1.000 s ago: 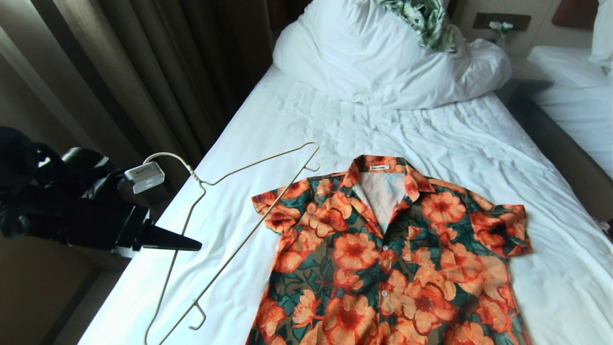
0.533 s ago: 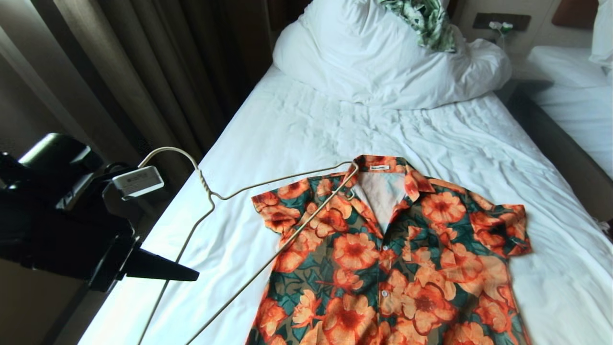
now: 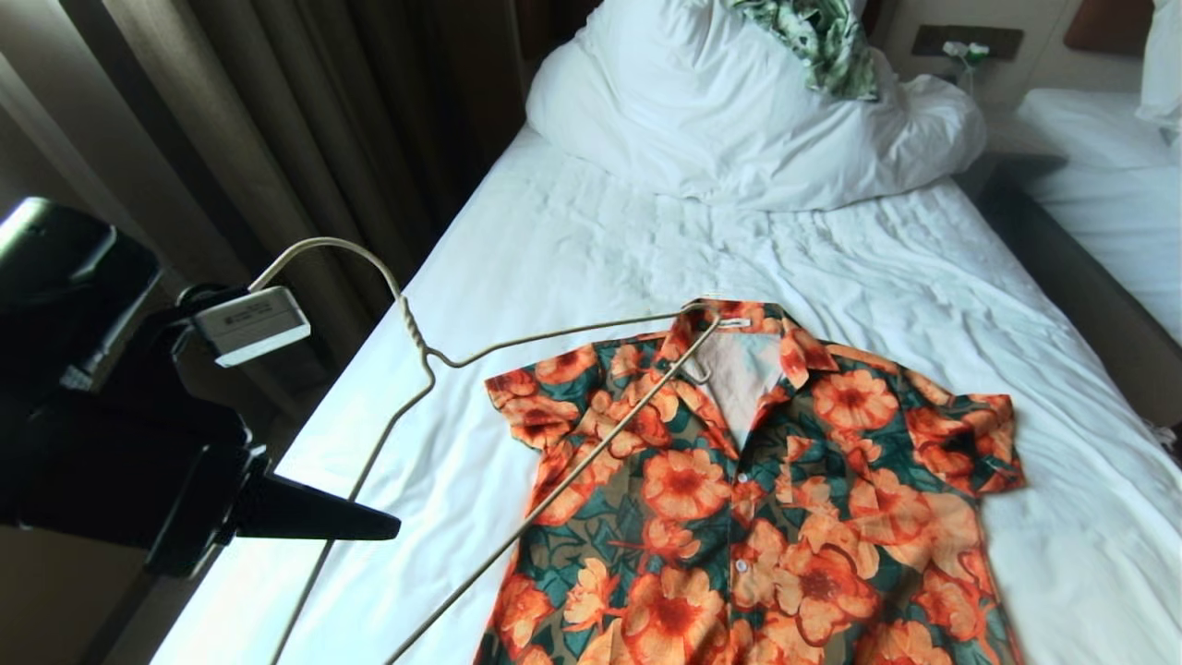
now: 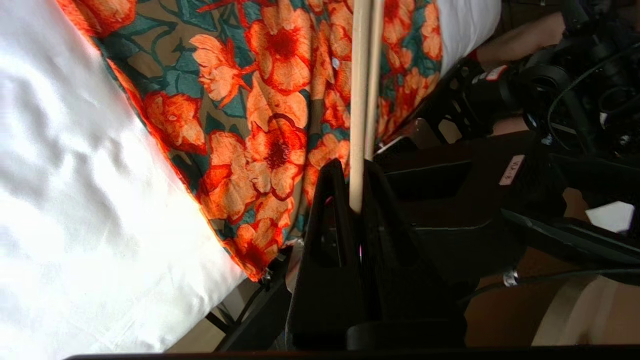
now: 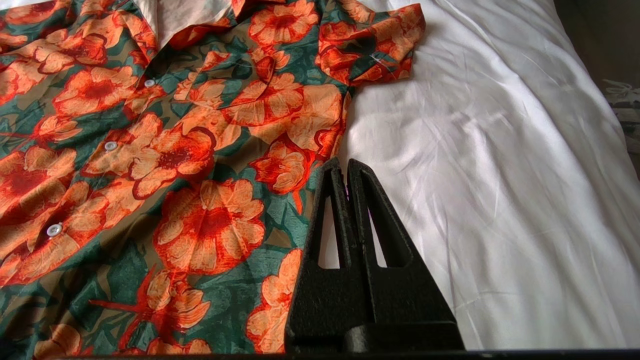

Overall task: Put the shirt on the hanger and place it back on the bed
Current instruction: Lift the shirt and hanger

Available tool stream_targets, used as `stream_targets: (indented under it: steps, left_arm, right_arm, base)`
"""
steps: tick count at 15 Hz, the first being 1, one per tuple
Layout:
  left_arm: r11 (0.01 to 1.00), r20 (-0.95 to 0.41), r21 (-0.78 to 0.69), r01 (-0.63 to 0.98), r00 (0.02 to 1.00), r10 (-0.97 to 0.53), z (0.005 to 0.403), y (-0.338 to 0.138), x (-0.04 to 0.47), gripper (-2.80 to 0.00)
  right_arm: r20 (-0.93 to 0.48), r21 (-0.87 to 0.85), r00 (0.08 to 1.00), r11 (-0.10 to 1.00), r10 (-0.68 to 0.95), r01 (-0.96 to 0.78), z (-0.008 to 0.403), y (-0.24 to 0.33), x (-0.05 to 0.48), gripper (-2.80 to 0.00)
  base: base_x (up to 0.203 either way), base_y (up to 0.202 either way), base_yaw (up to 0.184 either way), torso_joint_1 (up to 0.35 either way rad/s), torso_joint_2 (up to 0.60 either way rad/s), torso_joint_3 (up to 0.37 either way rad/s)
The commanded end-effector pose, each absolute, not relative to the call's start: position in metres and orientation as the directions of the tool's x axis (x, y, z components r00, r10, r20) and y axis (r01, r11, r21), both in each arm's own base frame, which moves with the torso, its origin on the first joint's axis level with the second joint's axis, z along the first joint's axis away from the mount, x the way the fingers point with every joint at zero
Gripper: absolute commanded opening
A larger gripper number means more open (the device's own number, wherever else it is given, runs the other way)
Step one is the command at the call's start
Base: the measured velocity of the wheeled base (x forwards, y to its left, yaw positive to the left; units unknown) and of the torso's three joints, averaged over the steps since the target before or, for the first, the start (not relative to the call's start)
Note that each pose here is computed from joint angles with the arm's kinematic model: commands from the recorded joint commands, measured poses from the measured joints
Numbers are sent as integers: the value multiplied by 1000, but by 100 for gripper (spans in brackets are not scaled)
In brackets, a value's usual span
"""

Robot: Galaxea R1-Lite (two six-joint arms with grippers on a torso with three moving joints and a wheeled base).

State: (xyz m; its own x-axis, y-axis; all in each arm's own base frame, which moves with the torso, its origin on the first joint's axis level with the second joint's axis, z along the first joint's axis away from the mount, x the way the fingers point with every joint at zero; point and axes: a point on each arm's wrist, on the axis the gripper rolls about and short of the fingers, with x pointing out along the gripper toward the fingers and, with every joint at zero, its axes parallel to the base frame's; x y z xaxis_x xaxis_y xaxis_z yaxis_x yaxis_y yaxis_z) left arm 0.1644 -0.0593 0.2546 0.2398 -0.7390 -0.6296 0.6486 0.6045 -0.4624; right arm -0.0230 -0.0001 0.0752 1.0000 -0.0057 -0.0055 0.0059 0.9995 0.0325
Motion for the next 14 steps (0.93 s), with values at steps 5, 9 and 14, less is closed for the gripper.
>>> stream_targets:
  steps: [5, 9, 14]
  left_arm:
    - [672, -625, -360, 647, 367, -689, 259, -84, 152, -280]
    - [628, -595, -380, 679, 340, -728, 265, -84, 128, -280]
    - [575, -591, -399, 714, 279, -757, 259, -87, 118, -280]
  right_arm:
    - [-5, 51, 1000, 999, -9, 9, 75, 0, -23, -280]
    - [-6, 67, 1000, 997, -23, 23, 75, -1, -23, -280]
    - [-24, 38, 1000, 999, -12, 13, 78, 0, -23, -280]
  base:
    - [0, 0, 0, 0, 0, 0]
    - [0, 0, 0, 0, 0, 0]
    - [0, 0, 0, 0, 0, 0]
